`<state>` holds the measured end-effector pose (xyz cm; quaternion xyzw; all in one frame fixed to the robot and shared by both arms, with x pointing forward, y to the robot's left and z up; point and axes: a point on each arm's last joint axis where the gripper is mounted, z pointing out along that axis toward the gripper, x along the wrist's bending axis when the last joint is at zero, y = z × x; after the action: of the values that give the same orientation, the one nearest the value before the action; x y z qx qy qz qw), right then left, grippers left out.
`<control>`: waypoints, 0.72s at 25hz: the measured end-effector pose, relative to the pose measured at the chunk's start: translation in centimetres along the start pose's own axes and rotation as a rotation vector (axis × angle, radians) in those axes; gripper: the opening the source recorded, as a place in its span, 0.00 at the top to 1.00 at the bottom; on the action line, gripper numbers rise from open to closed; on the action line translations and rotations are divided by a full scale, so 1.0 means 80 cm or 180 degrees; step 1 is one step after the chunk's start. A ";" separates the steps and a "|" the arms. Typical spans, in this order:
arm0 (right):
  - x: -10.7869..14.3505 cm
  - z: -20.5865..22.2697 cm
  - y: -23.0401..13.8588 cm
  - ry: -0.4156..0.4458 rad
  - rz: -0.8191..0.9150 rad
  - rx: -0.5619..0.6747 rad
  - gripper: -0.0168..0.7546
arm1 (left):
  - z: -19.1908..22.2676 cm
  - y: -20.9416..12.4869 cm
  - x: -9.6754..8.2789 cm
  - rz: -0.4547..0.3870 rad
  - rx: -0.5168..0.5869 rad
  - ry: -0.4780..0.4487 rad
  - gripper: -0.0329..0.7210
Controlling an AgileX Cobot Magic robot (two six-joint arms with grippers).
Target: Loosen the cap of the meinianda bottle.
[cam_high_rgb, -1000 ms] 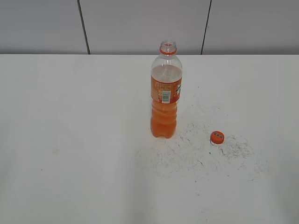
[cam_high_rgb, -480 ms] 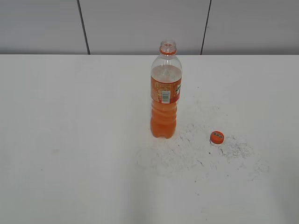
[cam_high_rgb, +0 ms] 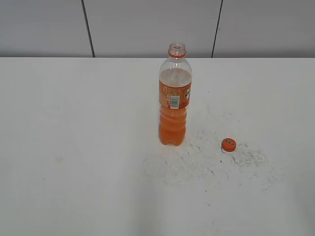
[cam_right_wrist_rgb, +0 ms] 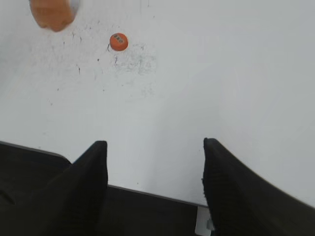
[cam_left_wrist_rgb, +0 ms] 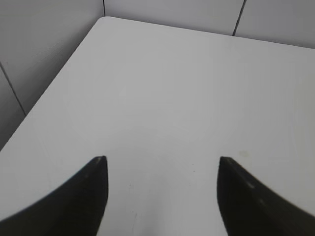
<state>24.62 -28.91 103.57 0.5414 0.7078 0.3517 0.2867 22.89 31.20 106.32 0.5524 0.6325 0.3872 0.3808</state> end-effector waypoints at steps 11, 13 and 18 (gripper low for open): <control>0.001 -0.010 -0.008 -0.0147 0.0044 -0.0237 0.39 | 0.000 0.000 0.000 0.0000 0.0003 0.0000 0.26; 0.001 -0.010 -0.008 -0.0150 0.0042 -0.0237 0.39 | 0.000 0.000 0.000 0.0000 0.0003 0.0000 0.27; 0.001 -0.010 -0.008 -0.0153 0.0041 -0.0236 0.39 | 0.000 0.000 0.000 0.0000 0.0003 0.0000 0.28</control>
<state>23.60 -29.08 103.49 0.5433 0.6837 0.3664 0.3213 22.90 31.20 106.30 0.5526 0.6326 0.3869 0.3804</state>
